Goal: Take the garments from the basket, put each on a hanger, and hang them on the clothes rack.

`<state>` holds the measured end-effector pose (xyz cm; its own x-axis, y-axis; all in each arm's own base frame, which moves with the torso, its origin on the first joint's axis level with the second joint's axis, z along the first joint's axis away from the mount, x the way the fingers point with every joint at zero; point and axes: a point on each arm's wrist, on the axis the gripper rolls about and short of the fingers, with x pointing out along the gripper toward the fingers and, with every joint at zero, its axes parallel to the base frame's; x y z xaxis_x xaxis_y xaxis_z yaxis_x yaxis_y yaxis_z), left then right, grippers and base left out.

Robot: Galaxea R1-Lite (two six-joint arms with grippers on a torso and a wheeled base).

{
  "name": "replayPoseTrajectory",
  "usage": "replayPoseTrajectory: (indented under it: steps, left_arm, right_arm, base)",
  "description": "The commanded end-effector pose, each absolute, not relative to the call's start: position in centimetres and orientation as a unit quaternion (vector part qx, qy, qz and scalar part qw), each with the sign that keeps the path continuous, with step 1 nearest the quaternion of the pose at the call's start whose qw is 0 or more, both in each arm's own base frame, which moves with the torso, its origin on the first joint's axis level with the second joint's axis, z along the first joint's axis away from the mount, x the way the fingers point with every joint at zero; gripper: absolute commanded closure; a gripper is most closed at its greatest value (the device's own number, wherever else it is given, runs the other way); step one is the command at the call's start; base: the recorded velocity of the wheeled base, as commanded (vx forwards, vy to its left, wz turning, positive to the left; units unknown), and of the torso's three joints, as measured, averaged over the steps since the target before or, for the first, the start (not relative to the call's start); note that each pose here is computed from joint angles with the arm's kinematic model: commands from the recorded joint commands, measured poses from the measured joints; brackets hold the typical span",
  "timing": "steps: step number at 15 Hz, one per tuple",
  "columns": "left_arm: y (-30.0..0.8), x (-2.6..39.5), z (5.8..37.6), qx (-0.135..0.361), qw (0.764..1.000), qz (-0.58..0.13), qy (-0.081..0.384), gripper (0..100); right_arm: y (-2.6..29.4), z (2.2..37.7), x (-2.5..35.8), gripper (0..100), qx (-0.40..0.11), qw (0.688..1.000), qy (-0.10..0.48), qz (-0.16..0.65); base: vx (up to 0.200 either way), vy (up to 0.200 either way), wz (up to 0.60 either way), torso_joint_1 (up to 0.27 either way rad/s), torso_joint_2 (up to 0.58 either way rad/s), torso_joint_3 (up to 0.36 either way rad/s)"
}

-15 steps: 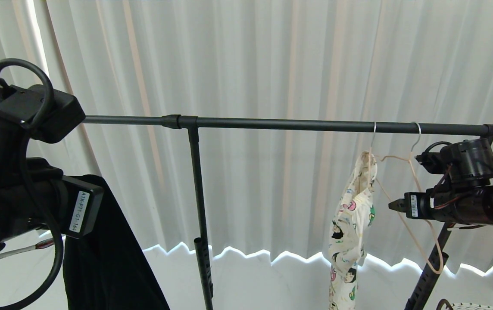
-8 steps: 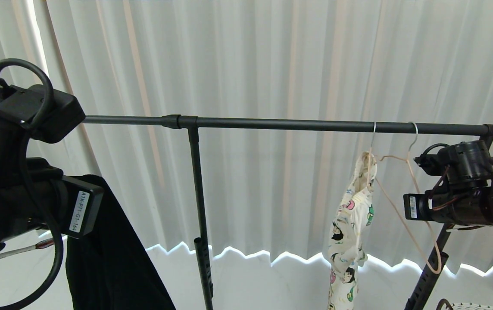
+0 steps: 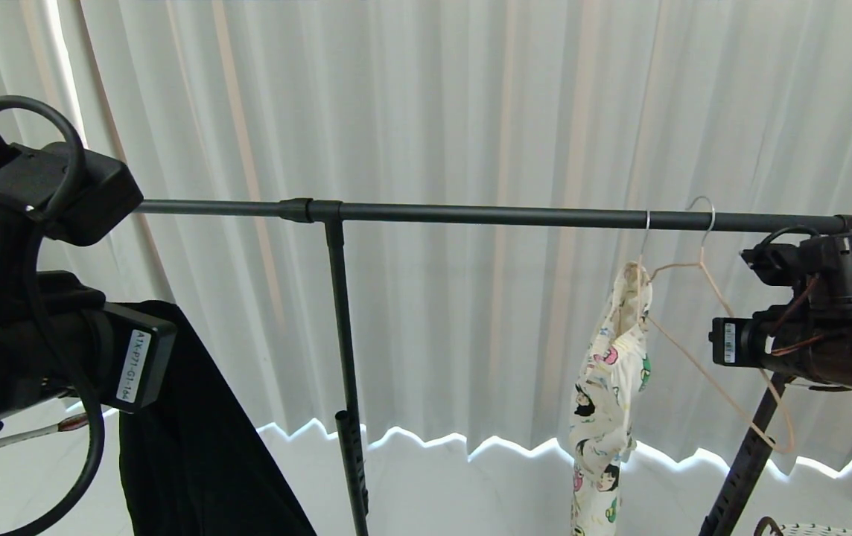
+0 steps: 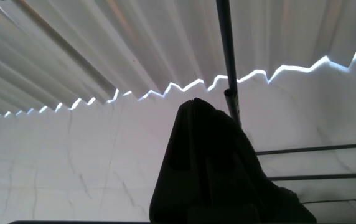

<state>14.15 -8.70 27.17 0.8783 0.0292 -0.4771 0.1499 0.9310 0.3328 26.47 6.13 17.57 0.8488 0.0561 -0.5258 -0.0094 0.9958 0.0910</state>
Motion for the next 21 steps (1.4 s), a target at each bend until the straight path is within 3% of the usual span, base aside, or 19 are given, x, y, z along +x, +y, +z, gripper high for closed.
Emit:
replayPoseTrajectory:
  steps: [1, 5, 6, 8, 11, 18, 21]
  left_arm:
    - [-8.8, 14.0, 27.3, 0.184, 0.952, -0.034, 0.241, 100]
    - [-8.9, 13.6, 27.4, 0.187, 0.954, -0.031, 0.234, 100]
    - [-8.8, 13.4, 27.5, 0.185, 0.955, -0.031, 0.23, 100]
    - [-8.7, 13.3, 27.6, 0.185, 0.955, -0.031, 0.228, 100]
    - [-8.6, 13.3, 27.7, 0.187, 0.956, -0.02, 0.226, 100]
    - [-8.8, 13.1, 27.8, 0.189, 0.956, -0.026, 0.223, 100]
    - [-8.9, 13.0, 27.8, 0.19, 0.956, -0.029, 0.222, 100]
  right_arm:
    - [5.7, 18.1, 24.6, 100, 0.036, 0.967, 0.252, 0.023]
    - [5.4, 17.7, 23.3, 100, 0.042, 0.976, 0.211, 0.028]
    - [5.3, 17.7, 23.0, 100, 0.042, 0.984, 0.172, 0.033]
    - [4.9, 17.7, 21.5, 100, 0.015, 0.986, 0.159, 0.041]
    - [4.3, 17.4, 18.8, 100, -0.014, 0.987, 0.151, 0.048]
    - [4.4, 19.1, 15.3, 100, -0.008, 0.989, 0.112, 0.094]
    - [5.9, 20.1, 13.4, 100, -0.009, 0.983, 0.087, 0.164]
  base:
    - [0.0, 0.0, 0.0, 0.0, 0.0, 0.0]
    - [0.0, 0.0, 0.0, 0.0, 0.0, 0.0]
    - [0.0, 0.0, 0.0, 0.0, 0.0, 0.0]
    - [0.0, 0.0, 0.0, 0.0, 0.0, 0.0]
    - [-0.2, 0.0, 0.0, 0.007, 0.0, 0.004]
    - [-0.2, 0.0, 0.0, -0.001, 0.0, 0.002]
    - [-0.2, 0.0, 0.0, 0.002, 0.0, 0.004]
